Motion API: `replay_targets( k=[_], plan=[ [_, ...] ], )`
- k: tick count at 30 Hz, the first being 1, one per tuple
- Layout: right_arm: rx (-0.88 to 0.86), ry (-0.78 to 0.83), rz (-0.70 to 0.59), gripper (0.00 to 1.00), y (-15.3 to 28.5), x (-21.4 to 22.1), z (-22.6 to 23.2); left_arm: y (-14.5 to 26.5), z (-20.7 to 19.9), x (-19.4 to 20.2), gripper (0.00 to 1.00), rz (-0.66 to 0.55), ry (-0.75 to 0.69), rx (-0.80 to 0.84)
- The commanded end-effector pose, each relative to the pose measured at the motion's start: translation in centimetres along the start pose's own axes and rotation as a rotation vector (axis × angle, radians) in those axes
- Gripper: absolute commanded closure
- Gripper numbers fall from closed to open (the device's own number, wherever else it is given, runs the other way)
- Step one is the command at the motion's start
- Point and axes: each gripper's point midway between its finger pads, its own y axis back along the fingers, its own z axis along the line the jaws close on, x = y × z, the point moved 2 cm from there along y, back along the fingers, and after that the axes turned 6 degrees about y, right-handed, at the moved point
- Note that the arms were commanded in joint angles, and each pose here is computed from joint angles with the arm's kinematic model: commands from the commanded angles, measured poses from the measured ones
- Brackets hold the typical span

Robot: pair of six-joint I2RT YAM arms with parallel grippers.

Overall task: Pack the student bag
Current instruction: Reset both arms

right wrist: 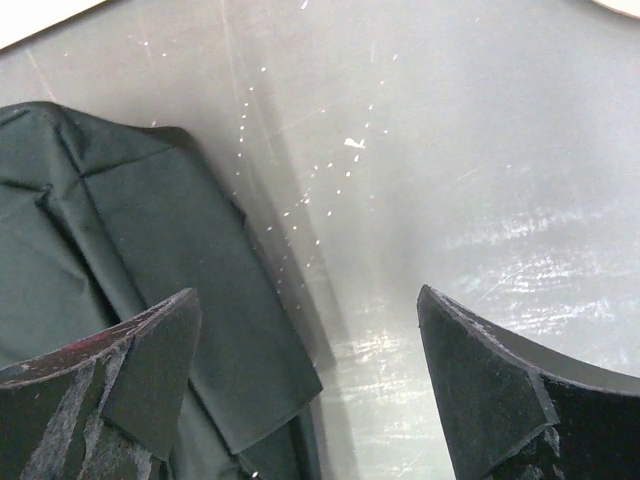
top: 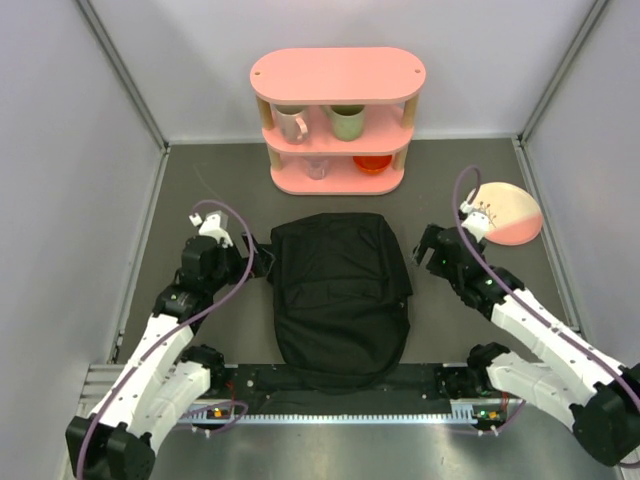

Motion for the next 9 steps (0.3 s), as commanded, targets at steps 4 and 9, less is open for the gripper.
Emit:
replay_targets(
  k=[4, 9],
  plan=[
    [-0.045, 0.053, -0.006, 0.12, -1.5, -3.3, -1.9, 1.1, 1.1, -3.4, 0.01, -0.157, 0.013, -0.123],
    [-0.051, 0.093, -0.007, 0.11, -2.8, -4.3, -2.6, 1.3, 1.4, -4.6, 0.01, -0.226, 0.023, -0.153]
  ],
)
